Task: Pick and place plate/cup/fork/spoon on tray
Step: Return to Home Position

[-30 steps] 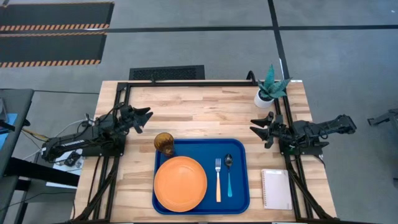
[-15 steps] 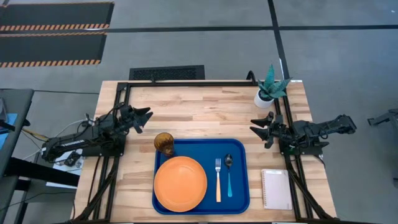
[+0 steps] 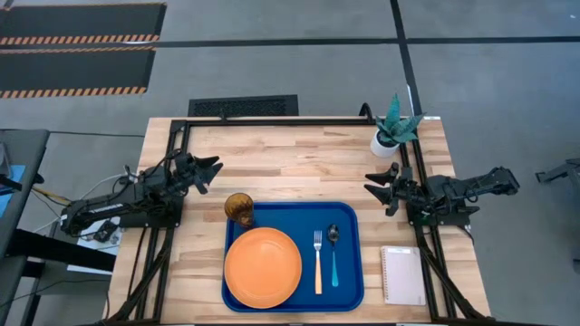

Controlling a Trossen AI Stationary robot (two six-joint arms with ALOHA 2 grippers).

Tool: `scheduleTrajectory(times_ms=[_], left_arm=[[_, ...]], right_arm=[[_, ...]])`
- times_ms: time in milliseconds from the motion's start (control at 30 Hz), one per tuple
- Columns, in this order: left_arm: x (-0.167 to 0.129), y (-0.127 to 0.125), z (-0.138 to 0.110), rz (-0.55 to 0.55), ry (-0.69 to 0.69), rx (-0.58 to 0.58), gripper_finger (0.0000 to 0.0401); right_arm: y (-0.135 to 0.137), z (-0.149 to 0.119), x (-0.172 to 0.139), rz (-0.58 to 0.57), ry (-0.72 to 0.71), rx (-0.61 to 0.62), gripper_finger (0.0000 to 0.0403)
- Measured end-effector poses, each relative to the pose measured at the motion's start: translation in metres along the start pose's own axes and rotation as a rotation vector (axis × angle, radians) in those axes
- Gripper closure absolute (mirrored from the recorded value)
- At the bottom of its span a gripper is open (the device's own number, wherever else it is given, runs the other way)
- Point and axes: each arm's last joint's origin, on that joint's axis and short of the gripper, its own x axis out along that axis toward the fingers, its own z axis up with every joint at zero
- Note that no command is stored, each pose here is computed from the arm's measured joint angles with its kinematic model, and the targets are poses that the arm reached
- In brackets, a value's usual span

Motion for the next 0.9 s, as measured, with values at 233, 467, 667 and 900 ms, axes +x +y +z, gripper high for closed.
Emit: scheduleTrajectory(times_ms=[233,467,667,900], left_arm=[[0.0,-0.0001,0.0001,0.0,0.0,0.0,0.0177],[-0.0003,-0.0013,-0.0007,-0.013,0.008,0.0,0.0177],[-0.0004,-0.0018,-0.0009,-0.018,0.011,-0.001,0.0177],[-0.0004,-0.0018,-0.0009,-0.018,0.01,-0.001,0.0177]], right_arm=[[0.0,0.0,0.0,0.0,0.0,0.0,0.0182],[0.0,0.0,0.0,0.001,0.0,0.0,0.0182],[0.0,-0.0001,0.0,0.0,0.0,0.0,0.0182],[0.0,0.0,0.0,0.001,0.0,0.0,0.0182]])
